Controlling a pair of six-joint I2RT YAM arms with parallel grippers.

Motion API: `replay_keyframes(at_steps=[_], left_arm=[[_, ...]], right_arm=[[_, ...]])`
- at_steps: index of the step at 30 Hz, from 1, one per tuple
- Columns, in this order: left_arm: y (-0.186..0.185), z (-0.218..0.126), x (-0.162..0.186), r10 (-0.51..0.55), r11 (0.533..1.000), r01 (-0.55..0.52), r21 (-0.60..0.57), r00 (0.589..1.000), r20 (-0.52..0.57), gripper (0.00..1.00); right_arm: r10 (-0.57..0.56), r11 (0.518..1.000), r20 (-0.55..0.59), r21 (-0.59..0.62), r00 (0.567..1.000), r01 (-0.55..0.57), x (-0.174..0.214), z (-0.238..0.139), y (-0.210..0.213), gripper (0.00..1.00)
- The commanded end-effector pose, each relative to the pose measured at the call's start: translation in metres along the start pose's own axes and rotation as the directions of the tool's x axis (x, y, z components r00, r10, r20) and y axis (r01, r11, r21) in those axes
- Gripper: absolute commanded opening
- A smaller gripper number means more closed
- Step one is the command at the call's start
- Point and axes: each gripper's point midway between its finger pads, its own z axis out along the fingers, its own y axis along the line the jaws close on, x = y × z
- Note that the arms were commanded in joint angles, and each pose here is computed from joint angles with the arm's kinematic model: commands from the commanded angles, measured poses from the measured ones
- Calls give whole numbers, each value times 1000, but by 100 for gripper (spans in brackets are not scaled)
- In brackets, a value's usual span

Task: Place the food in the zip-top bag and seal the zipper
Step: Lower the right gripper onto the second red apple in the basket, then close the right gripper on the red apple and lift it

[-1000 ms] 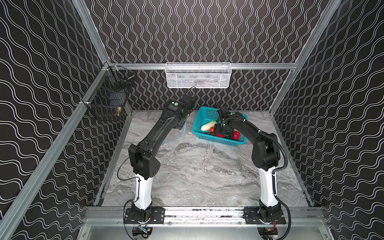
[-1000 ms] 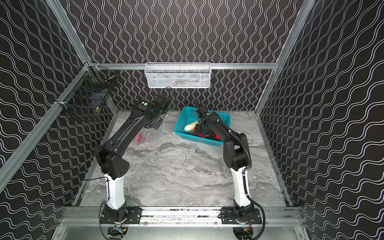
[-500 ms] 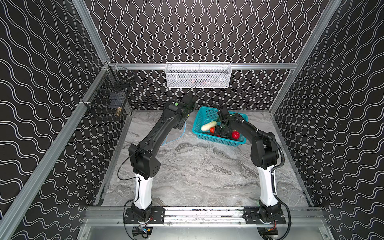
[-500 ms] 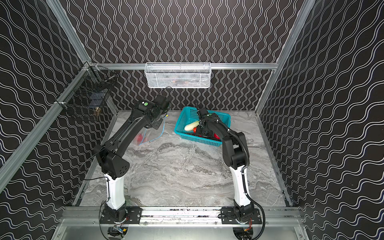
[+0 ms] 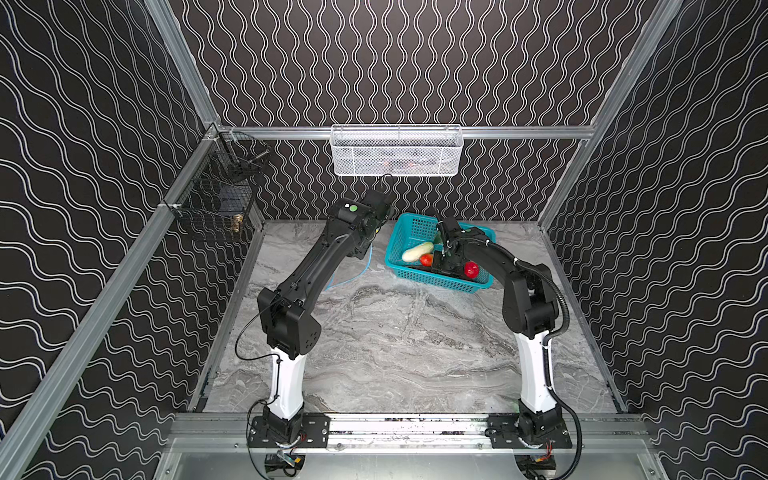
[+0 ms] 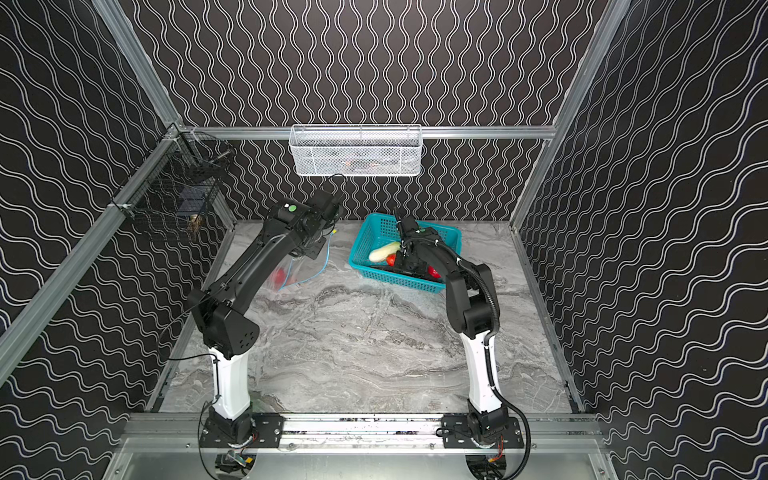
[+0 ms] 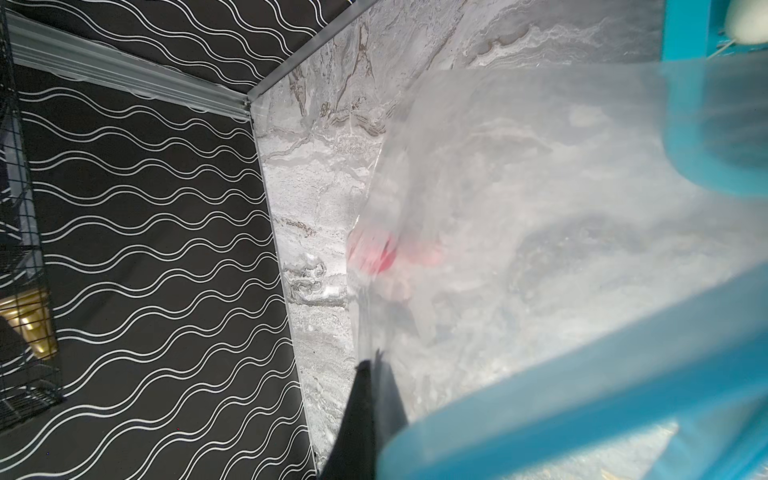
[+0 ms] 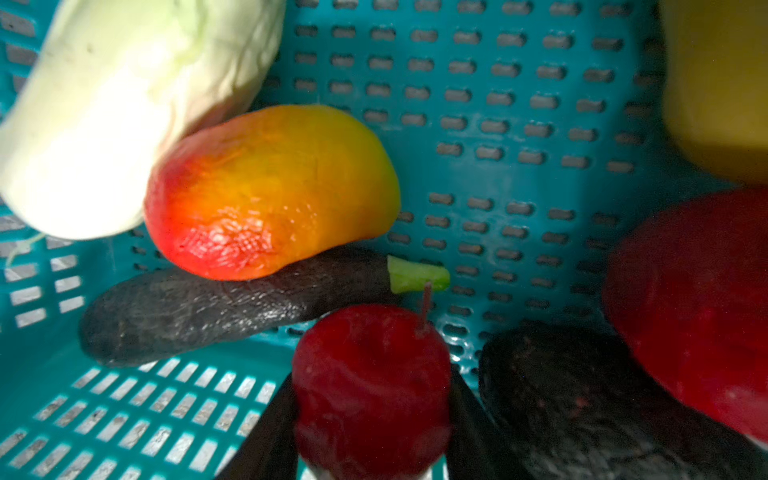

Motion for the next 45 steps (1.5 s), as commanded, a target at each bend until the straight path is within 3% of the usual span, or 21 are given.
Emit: replay_keyframes(at_steps=[1,8,42,45], left_arm=[[2,0,-1,-15,1000,15,-13,1000,2,0],[2,-1,4,-11,1000,11,-12,1000,5,0],[-9,0,6,8,1000,-8,4,1000,-5,0],[-9,1,6,9,1000,-9,1,1000,-9,0]], right_arm=[[33,999,-20,-20,999,-33,4,-6,-1,42],[84,985,0,-148,996,-83,-4,-22,5,41],[264,933,98,-277,959,-229,-3,-57,-12,37],[271,925,129,-309,954,-222,-7,-73,-10,37]])
